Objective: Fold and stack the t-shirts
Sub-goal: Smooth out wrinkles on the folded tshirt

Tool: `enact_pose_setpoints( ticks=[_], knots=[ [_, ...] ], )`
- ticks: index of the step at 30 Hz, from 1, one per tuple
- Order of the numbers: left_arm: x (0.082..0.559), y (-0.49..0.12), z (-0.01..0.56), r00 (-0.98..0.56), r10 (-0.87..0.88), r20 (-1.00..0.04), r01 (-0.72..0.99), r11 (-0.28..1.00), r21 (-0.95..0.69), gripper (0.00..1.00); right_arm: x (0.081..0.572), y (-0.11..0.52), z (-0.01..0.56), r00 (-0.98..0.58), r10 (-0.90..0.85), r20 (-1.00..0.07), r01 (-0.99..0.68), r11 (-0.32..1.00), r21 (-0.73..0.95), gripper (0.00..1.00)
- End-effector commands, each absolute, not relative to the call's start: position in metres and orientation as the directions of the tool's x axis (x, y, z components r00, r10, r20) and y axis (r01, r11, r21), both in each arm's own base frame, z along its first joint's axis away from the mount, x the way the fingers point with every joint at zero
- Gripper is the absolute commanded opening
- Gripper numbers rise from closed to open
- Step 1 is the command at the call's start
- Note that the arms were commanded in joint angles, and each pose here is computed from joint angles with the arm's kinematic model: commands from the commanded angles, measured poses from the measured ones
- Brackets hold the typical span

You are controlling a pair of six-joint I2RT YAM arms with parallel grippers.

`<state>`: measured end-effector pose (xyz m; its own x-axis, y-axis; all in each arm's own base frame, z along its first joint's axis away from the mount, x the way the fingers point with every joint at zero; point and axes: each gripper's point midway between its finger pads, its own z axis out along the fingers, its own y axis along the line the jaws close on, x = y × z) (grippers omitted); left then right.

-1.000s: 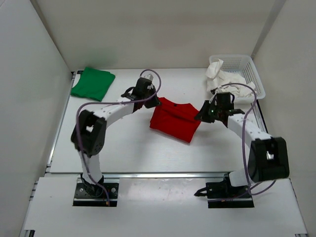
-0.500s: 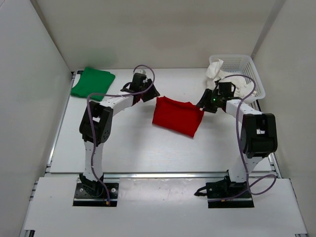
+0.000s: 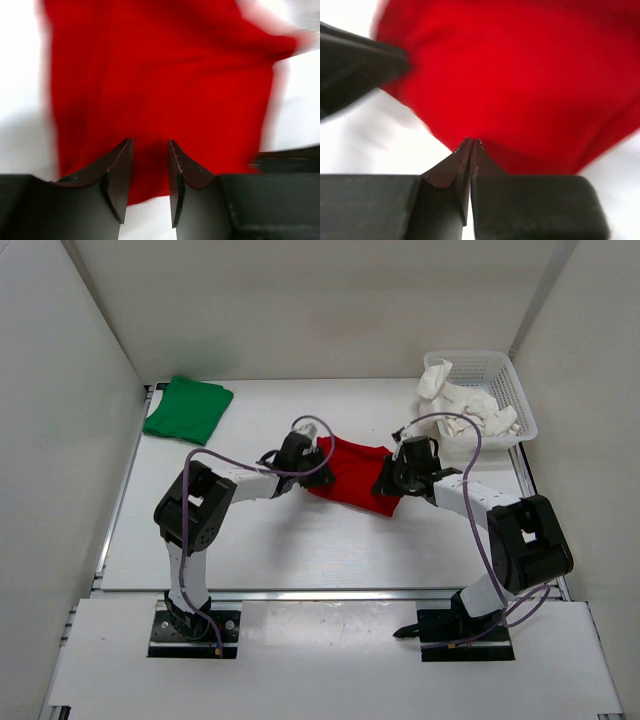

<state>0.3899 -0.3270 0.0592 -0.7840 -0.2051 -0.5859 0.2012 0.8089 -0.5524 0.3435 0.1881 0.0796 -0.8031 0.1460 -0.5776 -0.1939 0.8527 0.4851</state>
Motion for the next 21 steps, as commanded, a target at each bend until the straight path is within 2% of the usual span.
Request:
enact_pose_setpoints(
  ticks=[1,5,6,8,11,15,18,19,21],
  knots=[
    [0.355,-0.298,0.014,-0.841,-0.221,-0.493,0.119,0.814,-0.568,0.45,0.333,0.181,0.054,-0.82,0.154,-0.552,-0.155,0.868,0.473,0.0],
    [0.295,-0.286,0.002,-0.86,-0.269,-0.434,0.08,0.768,-0.635,0.46,0.303,0.18,0.034,-0.845,0.111,-0.522,-0.167,0.875,0.455,0.0],
    [0.29,-0.292,0.016,-0.85,-0.285,-0.443,0.098,0.741,-0.665,0.46,0.292,0.178,0.027,-0.859,0.106,-0.501,-0.16,0.874,0.459,0.0],
    [0.267,-0.284,0.014,-0.861,-0.272,-0.43,0.101,0.737,-0.668,0.48,0.283,0.18,0.033,-0.859,0.084,-0.505,-0.19,0.865,0.465,0.0],
    [0.262,-0.28,0.037,-0.85,-0.276,-0.449,0.128,0.718,-0.685,0.48,0.28,0.183,0.056,-0.828,0.061,-0.557,-0.24,0.859,0.452,0.0],
    [0.281,-0.274,0.086,-0.786,-0.325,-0.526,0.174,0.7,-0.693,0.49,0.296,0.185,0.098,-0.766,0.107,-0.634,-0.285,0.828,0.483,0.0],
    [0.313,-0.268,0.113,-0.721,-0.375,-0.582,0.177,0.713,-0.678,0.51,0.316,0.194,0.107,-0.752,0.101,-0.651,-0.309,0.819,0.484,0.0],
    [0.32,-0.267,0.108,-0.729,-0.379,-0.57,0.165,0.711,-0.684,0.52,0.33,0.197,0.118,-0.732,0.113,-0.672,-0.323,0.811,0.488,0.0],
    [0.341,-0.268,0.106,-0.743,-0.409,-0.53,0.136,0.683,-0.718,0.51,0.348,0.206,0.11,-0.754,0.124,-0.645,-0.316,0.792,0.523,0.0]
  ],
)
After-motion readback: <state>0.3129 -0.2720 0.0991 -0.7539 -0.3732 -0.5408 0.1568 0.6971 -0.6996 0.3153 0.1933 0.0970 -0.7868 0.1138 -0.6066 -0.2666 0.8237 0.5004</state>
